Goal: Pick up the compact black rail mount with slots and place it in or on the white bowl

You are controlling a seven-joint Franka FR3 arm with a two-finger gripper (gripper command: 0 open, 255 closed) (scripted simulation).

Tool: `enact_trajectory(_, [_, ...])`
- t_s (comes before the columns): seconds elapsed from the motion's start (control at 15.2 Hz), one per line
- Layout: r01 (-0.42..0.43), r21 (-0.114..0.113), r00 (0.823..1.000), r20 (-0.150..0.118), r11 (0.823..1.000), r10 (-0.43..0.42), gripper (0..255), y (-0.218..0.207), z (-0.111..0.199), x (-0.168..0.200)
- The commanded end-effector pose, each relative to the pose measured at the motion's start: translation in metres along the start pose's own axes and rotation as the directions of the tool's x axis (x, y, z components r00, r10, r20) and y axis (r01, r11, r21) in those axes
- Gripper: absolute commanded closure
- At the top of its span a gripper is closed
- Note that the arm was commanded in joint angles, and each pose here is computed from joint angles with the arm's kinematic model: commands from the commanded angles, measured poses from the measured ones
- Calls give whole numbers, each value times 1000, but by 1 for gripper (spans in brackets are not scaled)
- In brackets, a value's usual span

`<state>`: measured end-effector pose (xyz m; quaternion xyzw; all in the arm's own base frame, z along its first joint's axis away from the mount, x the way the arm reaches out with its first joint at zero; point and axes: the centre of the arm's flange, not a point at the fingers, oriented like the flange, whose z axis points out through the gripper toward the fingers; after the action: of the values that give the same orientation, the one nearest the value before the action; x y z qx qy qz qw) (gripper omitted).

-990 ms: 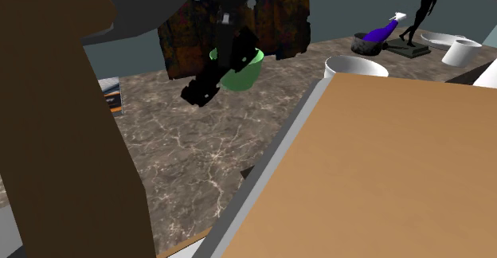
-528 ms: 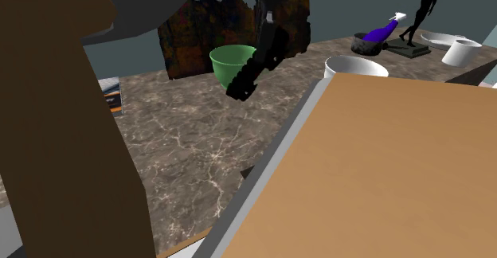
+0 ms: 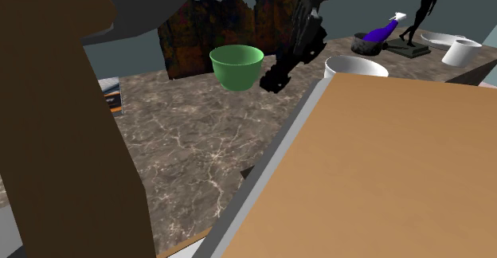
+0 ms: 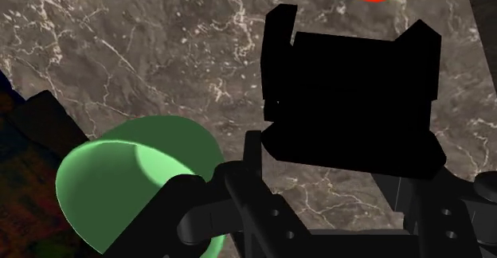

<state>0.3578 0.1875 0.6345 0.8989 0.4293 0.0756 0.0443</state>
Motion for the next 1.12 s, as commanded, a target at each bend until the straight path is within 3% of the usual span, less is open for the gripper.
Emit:
enact_trajectory(0.0, [2,1,1000,-1,1000,-2,255,12,-3,-25])
enact_trajectory(1.06, [2,1,1000,-1,1000,-2,255,95,-11,-220])
